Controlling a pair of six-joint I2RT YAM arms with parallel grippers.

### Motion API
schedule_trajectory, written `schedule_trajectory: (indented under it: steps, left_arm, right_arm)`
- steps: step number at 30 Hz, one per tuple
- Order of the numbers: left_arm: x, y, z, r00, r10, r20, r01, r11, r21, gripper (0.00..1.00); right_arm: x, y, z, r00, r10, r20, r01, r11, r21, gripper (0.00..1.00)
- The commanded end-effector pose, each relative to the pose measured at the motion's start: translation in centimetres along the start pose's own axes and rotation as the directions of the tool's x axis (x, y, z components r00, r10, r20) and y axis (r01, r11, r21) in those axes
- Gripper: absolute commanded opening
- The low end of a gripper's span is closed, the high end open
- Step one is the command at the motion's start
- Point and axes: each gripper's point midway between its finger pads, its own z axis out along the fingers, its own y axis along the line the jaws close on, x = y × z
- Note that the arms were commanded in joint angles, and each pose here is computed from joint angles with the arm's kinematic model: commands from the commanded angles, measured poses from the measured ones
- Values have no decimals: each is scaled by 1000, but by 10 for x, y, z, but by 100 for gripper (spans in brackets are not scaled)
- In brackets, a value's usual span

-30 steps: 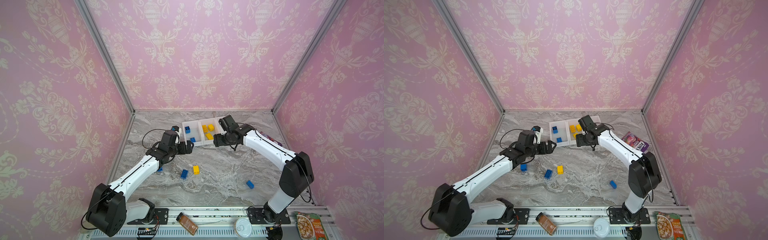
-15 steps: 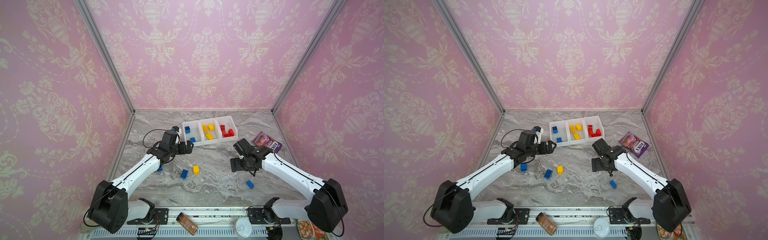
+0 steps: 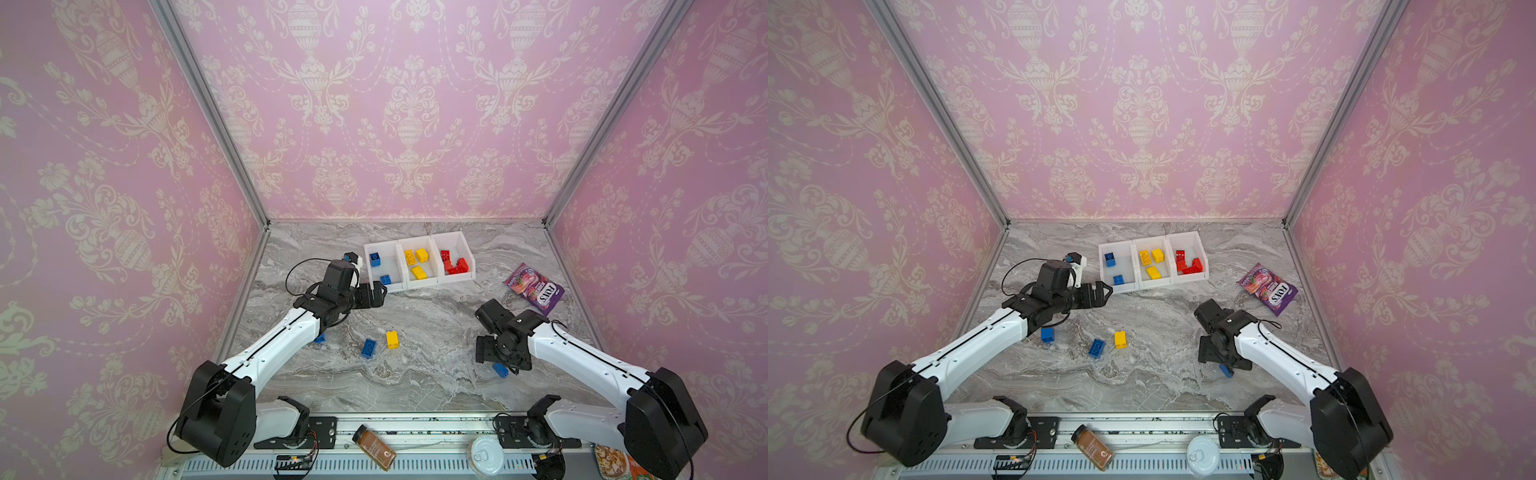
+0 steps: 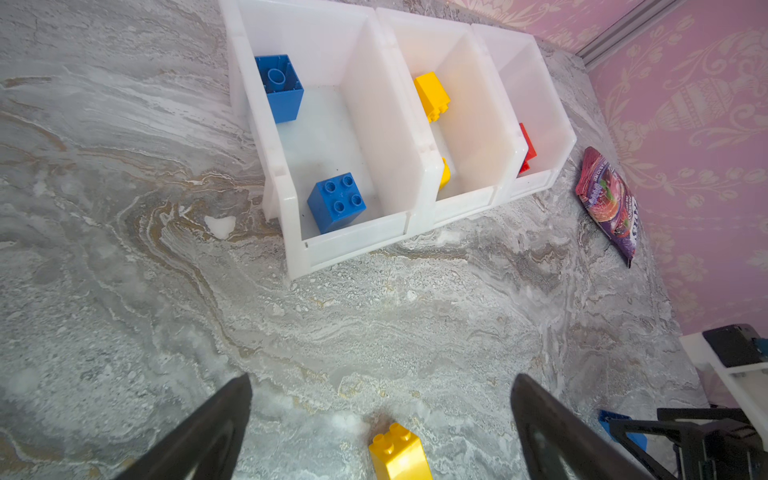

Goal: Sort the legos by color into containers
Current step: 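Lower the right gripper onto a blue brick on the table and close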

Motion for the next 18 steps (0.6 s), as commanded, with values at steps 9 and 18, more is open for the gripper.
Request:
schedule_trajectory:
  steps: [9,18]
  left_arm:
    - [-7,-5,-6,1000,14,4,-14,1000,24,99]
    - [-7,-4,-6,1000,14,5,-14,1000,20,99]
  right_arm:
    - [8,26,22,997,59,-48,-65,988,-140,91]
    - [18,29,20,997,40,-59,-48,990,-136,84]
